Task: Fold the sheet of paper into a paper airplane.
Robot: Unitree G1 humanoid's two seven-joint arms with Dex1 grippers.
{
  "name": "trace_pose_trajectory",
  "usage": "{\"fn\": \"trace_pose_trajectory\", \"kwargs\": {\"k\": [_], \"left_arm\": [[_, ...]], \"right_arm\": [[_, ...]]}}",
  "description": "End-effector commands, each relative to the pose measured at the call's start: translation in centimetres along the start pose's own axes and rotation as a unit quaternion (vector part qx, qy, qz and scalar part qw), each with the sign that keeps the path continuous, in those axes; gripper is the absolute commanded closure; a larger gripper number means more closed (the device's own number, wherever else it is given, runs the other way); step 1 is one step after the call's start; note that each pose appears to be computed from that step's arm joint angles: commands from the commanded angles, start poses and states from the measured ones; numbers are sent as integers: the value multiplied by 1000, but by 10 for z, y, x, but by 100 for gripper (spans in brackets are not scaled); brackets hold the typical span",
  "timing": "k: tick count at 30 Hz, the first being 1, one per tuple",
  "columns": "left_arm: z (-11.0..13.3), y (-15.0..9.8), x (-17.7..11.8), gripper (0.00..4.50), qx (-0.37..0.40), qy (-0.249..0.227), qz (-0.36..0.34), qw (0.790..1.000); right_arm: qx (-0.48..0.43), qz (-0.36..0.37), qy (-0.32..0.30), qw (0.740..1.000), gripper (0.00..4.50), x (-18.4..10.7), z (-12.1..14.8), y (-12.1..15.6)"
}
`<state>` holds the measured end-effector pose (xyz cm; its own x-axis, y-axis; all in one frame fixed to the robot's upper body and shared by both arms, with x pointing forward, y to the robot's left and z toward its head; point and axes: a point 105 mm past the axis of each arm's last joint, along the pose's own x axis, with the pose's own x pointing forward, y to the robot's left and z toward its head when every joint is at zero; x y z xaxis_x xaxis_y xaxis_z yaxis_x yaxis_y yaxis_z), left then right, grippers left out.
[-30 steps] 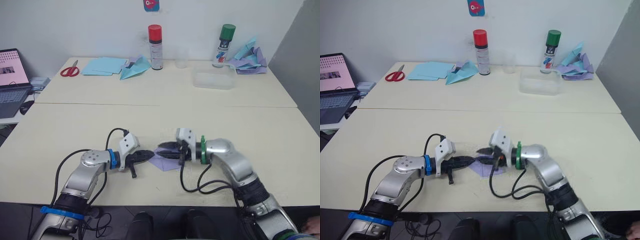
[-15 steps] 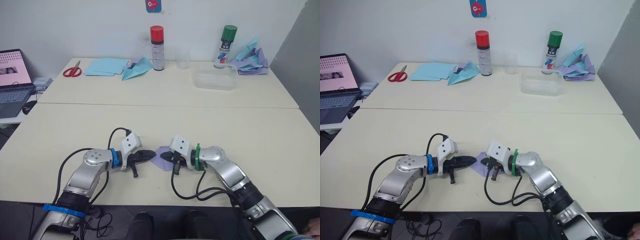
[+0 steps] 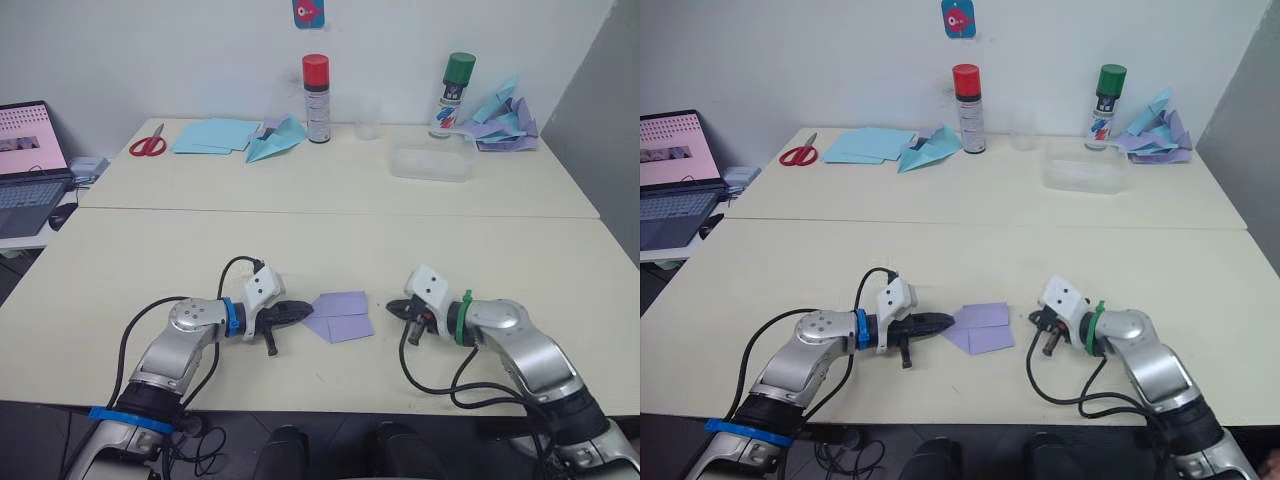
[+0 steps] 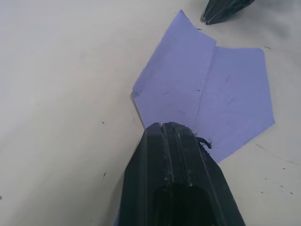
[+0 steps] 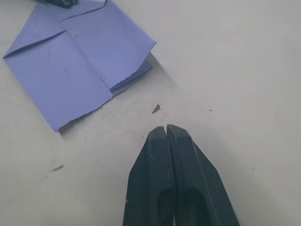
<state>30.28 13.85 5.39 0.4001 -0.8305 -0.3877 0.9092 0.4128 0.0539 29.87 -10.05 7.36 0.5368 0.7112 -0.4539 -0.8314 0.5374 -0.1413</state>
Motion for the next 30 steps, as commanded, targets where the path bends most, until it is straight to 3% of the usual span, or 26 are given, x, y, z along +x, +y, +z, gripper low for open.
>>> {"fn": "trace_pose_trajectory", "kwargs": {"k": [1, 5, 9, 13, 16, 18, 22, 26, 30], "left_arm": [[-30, -6, 4, 450, -35, 48, 2, 998], [-26, -8, 6, 450, -30, 43, -2, 999], [-19, -11, 6, 450, -19, 33, -6, 999], [17, -17, 10, 450, -14, -42, -19, 999], [32, -20, 16, 450, -2, -62, -18, 998], [31, -20, 20, 450, -3, -58, -14, 998], [-1, -20, 20, 450, -10, 3, 5, 1000], [-32, -19, -5, 450, -40, 41, 30, 998], [-43, -7, -29, 450, -57, 50, 76, 994]], "right_arm": [[-4, 18, -110, 994, 447, 0, 48, 9], [-15, 67, -115, 991, 447, 17, 50, 32], [-28, 63, -57, 996, 447, 44, 29, 34], [-44, 71, -29, 996, 447, 53, 19, 38], [-74, 71, -8, 995, 447, 53, 10, 37], [-73, 71, -7, 995, 447, 52, 9, 37], [-68, 69, -6, 995, 447, 50, 7, 37], [-61, 64, -8, 996, 447, 48, 9, 34], [-70, 58, -1, 996, 447, 48, 6, 32]]}}
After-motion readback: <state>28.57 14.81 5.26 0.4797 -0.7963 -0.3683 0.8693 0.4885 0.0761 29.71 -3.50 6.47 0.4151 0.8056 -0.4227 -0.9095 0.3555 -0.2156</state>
